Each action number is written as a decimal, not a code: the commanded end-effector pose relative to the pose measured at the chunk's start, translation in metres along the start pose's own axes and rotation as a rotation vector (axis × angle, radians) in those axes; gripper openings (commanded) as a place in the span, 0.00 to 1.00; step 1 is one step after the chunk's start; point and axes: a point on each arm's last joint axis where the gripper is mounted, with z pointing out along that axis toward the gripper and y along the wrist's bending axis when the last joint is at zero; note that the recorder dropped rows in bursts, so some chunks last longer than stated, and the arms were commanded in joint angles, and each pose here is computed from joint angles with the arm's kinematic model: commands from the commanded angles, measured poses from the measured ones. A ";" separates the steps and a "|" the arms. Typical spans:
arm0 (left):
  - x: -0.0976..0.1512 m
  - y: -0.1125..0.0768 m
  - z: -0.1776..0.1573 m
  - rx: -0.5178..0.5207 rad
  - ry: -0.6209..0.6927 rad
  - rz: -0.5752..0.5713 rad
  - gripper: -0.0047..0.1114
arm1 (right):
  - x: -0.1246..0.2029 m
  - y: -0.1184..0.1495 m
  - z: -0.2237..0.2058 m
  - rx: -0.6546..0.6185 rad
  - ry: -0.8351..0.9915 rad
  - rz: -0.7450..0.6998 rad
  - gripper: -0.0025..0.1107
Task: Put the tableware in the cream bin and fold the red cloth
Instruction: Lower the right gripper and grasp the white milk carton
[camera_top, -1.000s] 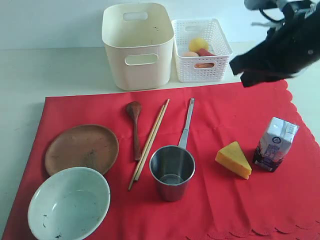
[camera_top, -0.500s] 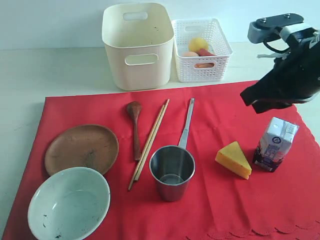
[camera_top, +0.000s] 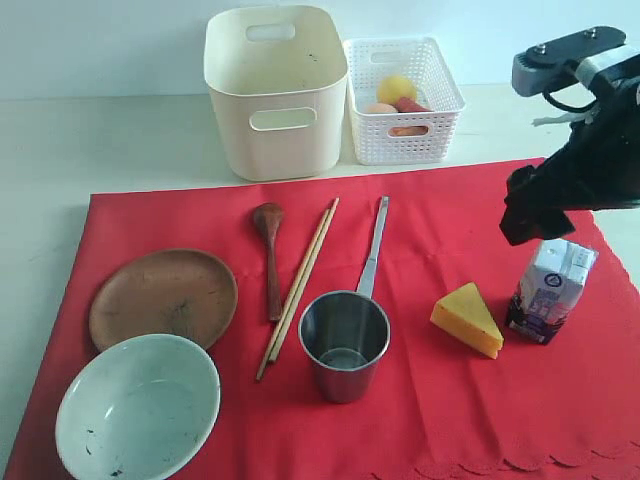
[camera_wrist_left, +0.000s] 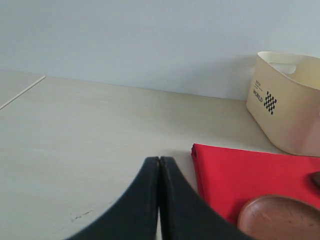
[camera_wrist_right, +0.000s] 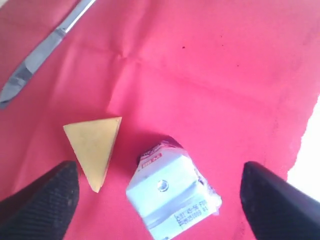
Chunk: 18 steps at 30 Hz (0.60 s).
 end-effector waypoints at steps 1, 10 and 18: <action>-0.002 0.000 -0.001 0.003 -0.021 -0.006 0.05 | 0.001 -0.002 0.021 0.005 0.079 0.003 0.76; -0.002 0.000 -0.001 0.003 -0.021 -0.006 0.05 | 0.005 -0.003 0.045 -0.004 0.203 -0.005 0.76; -0.002 0.000 -0.001 0.003 -0.021 -0.006 0.05 | 0.007 -0.006 0.056 0.025 0.248 -0.012 0.72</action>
